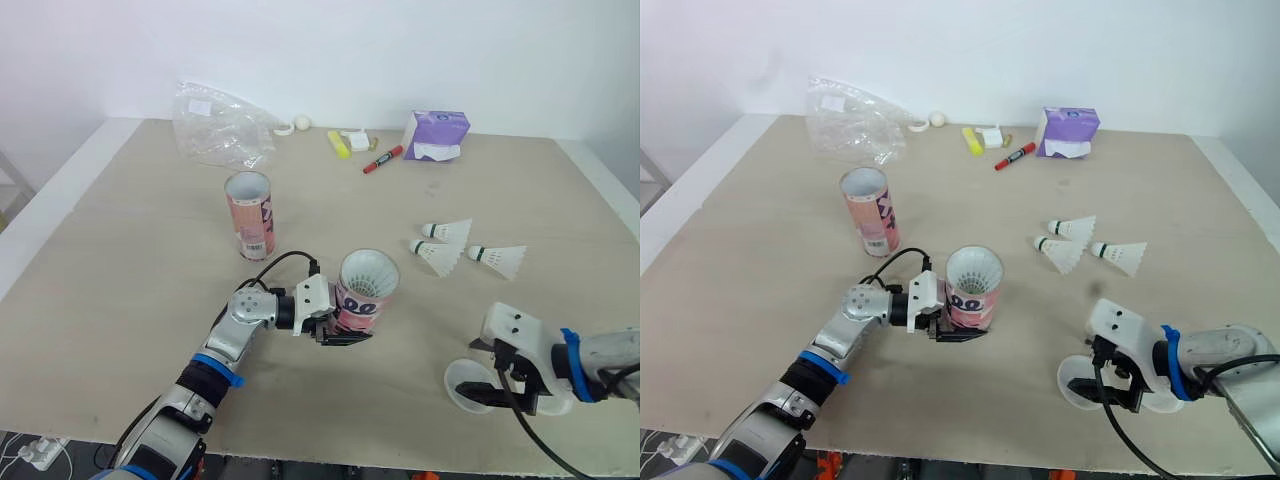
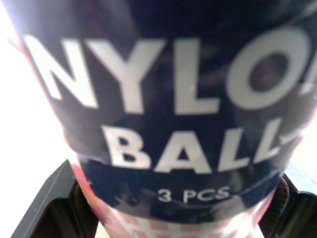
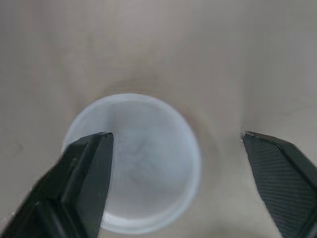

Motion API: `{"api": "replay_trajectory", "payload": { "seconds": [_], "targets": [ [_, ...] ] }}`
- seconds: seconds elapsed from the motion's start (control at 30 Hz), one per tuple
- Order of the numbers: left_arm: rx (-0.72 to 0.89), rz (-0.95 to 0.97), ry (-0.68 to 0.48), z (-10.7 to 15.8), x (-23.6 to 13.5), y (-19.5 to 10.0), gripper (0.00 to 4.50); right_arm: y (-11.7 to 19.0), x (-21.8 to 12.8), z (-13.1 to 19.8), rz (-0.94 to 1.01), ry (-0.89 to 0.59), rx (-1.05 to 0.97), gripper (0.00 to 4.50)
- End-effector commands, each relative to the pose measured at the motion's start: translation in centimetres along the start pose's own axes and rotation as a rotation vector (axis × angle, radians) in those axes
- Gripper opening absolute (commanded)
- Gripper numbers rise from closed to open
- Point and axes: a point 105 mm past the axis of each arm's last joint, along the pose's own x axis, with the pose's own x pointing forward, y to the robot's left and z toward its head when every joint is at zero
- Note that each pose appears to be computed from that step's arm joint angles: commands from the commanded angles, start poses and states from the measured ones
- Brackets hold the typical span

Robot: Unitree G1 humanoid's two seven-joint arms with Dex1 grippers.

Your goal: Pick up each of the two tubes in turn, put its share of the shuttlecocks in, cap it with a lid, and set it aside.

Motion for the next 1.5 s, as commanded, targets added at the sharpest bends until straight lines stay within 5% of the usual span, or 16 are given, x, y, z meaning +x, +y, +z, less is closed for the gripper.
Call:
{"api": "replay_trajectory", "payload": {
  "seconds": [0.03,0.2,0.43,0.87,1.23,1.5],
  "targets": [
    [-0.04,-0.045,0.053,-1.5,0.2,-1.4,3.66,0.2,0.2,0.3,-0.016,0.004,-0.023,2.7],
    [-0.038,-0.039,0.061,-1.7,0.2,-1.2,3.66,0.3,0.4,0.1,-0.016,0.015,-0.034,0.07],
    [-0.041,-0.032,0.065,-1.7,0.3,-1.0,3.66,-0.1,-0.1,1.3,-0.021,-0.039,-0.099,0.02],
    [-0.05,-0.032,0.087,-2.0,0.1,-0.8,3.66,-0.1,-8.9,16.5,-0.008,-0.464,-0.552,0.02],
    [-0.055,-0.029,0.093,-2.2,0.3,-0.8,3.66,1.0,-5.5,21.2,0.095,-0.492,-0.673,0.02],
    [-0.057,-0.019,0.098,-2.3,0.1,-0.6,3.66,0.0,-4.1,21.1,0.09,-0.444,-0.729,0.02]
  ]
}}
